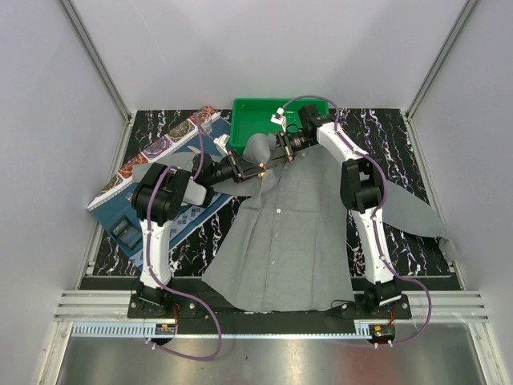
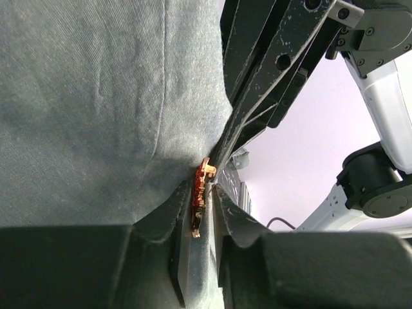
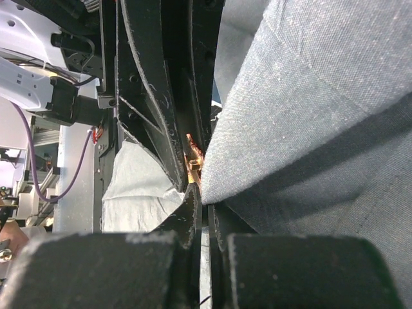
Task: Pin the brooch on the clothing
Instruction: Pin the brooch onto the flattened clothing.
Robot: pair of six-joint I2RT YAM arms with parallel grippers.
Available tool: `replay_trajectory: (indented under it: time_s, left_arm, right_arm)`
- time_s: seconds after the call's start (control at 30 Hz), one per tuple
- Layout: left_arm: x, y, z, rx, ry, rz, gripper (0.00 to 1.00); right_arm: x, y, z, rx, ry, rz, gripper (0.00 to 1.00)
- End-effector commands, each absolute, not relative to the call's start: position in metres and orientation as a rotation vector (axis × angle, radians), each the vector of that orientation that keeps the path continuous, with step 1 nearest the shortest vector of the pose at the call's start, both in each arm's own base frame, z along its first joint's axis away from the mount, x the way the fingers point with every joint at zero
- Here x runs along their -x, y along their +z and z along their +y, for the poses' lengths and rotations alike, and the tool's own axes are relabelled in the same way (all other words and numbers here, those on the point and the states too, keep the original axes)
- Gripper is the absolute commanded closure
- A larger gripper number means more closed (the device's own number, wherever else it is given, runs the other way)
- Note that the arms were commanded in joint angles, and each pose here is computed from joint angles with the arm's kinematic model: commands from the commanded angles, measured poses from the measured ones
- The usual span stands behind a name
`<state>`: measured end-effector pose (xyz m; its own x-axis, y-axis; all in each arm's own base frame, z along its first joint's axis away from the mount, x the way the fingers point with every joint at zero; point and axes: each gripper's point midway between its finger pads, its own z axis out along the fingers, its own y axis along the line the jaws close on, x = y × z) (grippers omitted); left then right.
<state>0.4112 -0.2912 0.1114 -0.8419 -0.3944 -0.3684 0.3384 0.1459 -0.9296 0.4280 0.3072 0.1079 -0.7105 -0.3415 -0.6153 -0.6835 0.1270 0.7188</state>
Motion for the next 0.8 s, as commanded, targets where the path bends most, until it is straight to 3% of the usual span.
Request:
replay_trajectory:
  time_s: [0.0,0.33,0.77]
  left_arm:
    - [-0.406,0.198,-0.292,-0.259,-1.722,1.416,0.79]
    - [-0.410,0.189,-0.293,-0.240,-1.708,1.454,0.96]
    - [-0.411,0.187,-0.297,-0.237,-1.723,1.470,0.90]
  right_arm:
    - [-0.423,0.140,0.313,1.096,1.538,2.011,1.00]
    - [-0.420,0.146,0.317,1.128,1.533,1.986,1.00]
    - [-0.410,0.140,0.322,1.198,1.495,1.984,1.00]
